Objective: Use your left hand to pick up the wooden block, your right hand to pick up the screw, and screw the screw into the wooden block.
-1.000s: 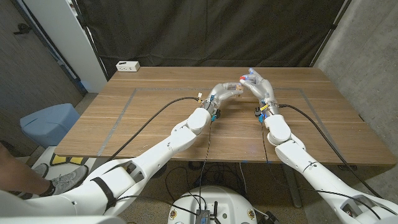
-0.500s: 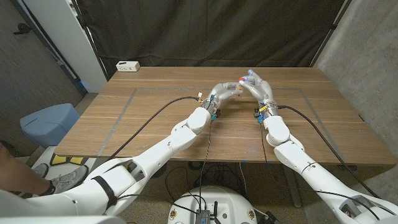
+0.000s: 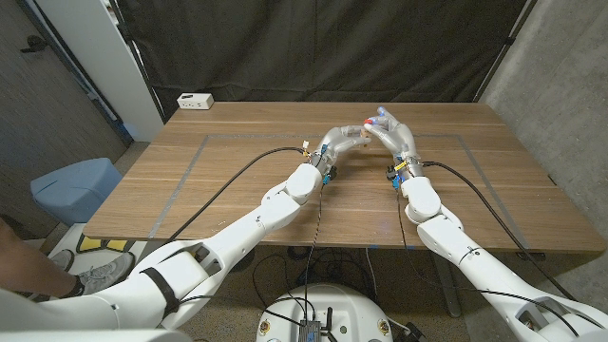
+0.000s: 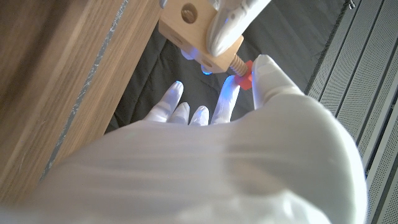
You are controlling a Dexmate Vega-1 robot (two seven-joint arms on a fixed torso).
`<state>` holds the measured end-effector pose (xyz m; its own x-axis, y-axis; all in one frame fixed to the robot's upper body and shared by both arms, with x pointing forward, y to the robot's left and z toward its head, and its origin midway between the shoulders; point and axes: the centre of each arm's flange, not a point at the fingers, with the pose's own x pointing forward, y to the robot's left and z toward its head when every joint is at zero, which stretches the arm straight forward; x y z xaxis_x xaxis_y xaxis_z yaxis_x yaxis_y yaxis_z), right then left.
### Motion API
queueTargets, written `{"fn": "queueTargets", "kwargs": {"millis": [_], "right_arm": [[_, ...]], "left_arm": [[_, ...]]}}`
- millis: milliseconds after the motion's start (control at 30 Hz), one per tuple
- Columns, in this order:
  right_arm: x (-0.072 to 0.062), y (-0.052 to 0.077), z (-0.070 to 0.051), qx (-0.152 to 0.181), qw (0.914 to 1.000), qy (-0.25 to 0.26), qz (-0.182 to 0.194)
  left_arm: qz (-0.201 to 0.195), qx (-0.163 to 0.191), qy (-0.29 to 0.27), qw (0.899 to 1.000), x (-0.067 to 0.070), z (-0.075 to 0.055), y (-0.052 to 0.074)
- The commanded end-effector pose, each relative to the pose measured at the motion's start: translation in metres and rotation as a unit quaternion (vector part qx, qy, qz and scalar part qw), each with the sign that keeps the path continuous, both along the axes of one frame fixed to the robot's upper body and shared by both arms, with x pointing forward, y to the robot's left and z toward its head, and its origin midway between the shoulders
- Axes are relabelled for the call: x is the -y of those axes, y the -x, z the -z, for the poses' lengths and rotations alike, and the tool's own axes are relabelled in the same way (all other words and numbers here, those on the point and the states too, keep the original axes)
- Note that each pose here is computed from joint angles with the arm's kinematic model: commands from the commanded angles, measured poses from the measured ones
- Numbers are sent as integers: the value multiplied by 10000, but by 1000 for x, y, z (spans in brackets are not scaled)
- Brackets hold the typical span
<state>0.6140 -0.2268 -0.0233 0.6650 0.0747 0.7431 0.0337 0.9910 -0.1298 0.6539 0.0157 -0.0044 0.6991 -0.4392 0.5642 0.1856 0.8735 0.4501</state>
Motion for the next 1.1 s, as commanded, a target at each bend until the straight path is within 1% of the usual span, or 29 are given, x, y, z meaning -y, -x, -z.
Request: {"fn": "queueTargets", "kwargs": {"millis": [33, 333, 1100], "right_arm": [[2, 1, 1, 13, 10000, -14, 4], [4, 1, 3, 8, 10000, -51, 11], [5, 0, 7, -9, 10000, -48, -21]], "left_arm": [[-6, 7, -11, 10000, 0, 0, 1], [-8, 17, -20, 10000, 2, 0, 2], [22, 11, -32, 10000, 4, -1, 2]]}}
